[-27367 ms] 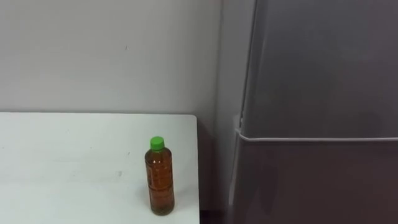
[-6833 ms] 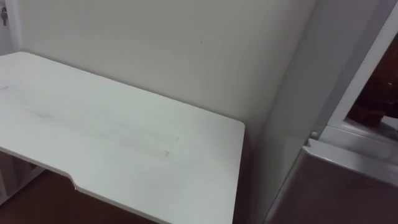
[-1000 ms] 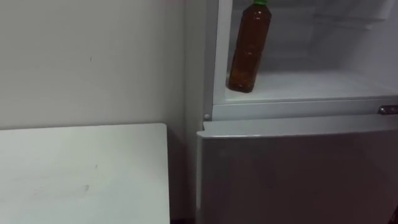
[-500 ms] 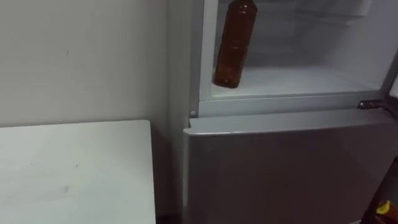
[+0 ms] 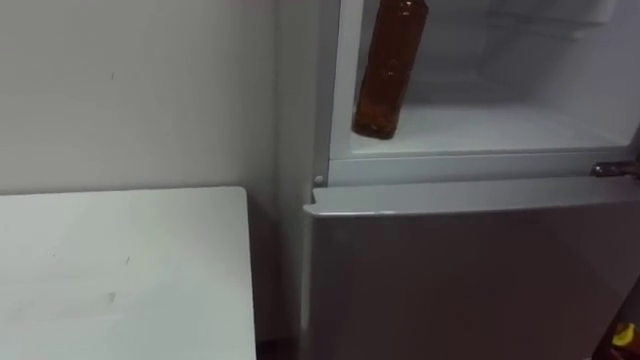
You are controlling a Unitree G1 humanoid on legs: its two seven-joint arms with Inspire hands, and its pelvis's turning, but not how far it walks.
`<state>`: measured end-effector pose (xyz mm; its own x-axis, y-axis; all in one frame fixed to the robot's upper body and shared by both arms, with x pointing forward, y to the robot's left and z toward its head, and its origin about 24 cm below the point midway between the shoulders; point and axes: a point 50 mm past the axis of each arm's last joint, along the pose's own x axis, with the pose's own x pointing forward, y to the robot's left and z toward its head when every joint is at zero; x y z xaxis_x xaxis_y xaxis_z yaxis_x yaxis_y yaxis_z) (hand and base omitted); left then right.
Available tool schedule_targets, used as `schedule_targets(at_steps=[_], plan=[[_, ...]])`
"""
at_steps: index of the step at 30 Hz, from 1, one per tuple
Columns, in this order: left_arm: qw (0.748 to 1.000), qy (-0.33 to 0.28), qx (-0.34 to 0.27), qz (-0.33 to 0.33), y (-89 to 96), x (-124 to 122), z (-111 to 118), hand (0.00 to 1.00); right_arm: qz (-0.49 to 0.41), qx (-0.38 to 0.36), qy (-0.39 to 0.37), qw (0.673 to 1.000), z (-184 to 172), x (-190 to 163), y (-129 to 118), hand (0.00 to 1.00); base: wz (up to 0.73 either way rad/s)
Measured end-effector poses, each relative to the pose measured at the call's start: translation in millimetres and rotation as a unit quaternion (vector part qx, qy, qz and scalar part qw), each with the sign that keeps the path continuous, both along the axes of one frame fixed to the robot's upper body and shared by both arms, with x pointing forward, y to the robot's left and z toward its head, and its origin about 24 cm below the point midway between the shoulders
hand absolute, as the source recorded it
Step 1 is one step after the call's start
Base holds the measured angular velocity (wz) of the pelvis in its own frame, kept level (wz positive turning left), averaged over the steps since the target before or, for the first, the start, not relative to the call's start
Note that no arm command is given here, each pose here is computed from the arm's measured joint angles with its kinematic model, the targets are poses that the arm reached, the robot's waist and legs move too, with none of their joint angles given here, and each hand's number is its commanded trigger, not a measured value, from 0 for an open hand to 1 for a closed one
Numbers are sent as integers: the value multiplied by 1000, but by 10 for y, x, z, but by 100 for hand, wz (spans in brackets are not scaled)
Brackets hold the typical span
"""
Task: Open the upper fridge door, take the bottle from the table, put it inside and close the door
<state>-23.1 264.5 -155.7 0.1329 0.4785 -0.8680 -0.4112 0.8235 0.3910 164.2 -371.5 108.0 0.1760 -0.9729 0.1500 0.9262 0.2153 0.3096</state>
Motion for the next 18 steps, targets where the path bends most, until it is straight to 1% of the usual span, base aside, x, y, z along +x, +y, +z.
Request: schedule_targets(at_steps=[5,7,8,11,14,18], plan=[[1000,11,2,4,-24,-48,-10,0,-6,-70,36,997,117,58,125,0,-10],[1000,10,1,1,-27,-50,-10,0,-3,-101,28,995,226,69,187,0,0],[1000,9,1,-1,-25,-49,-9,0,0,-136,23,990,313,82,253,0,0],[1000,4,-7,-3,-47,-49,-17,0,7,-186,39,982,359,132,352,0,0],[1000,1,-5,-1,-36,-34,-16,0,6,-230,24,973,488,138,422,0,-7],[1000,1,-4,-17,-25,24,-19,0,40,-273,-32,961,685,150,600,0,-2]])
